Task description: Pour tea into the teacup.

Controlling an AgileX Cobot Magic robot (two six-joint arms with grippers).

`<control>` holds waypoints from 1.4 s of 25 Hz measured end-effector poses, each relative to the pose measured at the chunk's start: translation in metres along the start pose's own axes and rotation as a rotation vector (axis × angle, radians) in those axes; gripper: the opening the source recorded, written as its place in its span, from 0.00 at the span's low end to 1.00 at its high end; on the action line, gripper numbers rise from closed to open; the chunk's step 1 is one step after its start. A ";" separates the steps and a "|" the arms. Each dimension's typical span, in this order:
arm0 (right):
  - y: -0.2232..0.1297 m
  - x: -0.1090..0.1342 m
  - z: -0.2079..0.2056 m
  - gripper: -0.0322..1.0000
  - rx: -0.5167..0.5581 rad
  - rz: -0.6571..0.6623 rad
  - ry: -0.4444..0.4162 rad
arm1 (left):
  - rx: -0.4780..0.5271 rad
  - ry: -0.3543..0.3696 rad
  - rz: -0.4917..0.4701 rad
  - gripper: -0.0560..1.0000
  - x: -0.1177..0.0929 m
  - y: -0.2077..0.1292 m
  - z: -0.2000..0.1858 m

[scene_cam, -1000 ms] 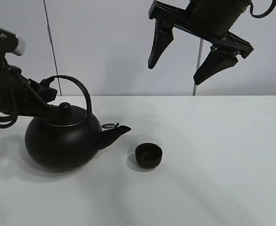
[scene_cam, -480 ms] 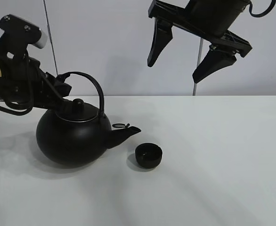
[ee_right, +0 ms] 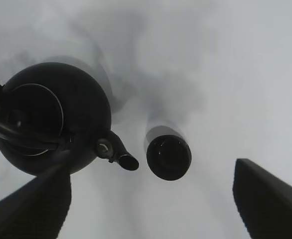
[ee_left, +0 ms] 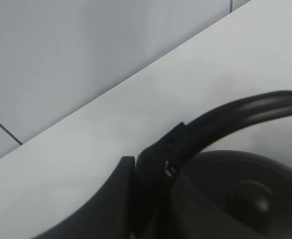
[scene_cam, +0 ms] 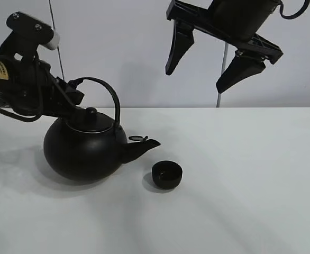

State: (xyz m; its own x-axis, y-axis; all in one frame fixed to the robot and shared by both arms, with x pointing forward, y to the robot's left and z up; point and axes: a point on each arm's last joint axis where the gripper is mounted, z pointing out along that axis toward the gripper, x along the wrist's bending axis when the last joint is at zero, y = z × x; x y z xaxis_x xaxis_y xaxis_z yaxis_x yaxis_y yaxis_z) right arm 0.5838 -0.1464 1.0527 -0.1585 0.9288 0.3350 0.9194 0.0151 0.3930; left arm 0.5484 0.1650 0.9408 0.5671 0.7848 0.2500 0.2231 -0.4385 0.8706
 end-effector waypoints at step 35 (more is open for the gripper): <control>0.004 0.003 -0.004 0.62 -0.017 -0.035 0.011 | 0.050 -0.041 0.076 0.16 -0.011 0.019 0.009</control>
State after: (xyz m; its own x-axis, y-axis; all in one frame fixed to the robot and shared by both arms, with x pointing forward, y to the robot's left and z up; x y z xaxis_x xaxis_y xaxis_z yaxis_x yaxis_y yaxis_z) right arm 0.5858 -0.1452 1.0589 -0.1944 0.9236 0.3304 0.9071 0.0411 0.4190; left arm 0.5541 0.1442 0.9507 0.6157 0.7302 0.2963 0.2170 -0.5186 0.8270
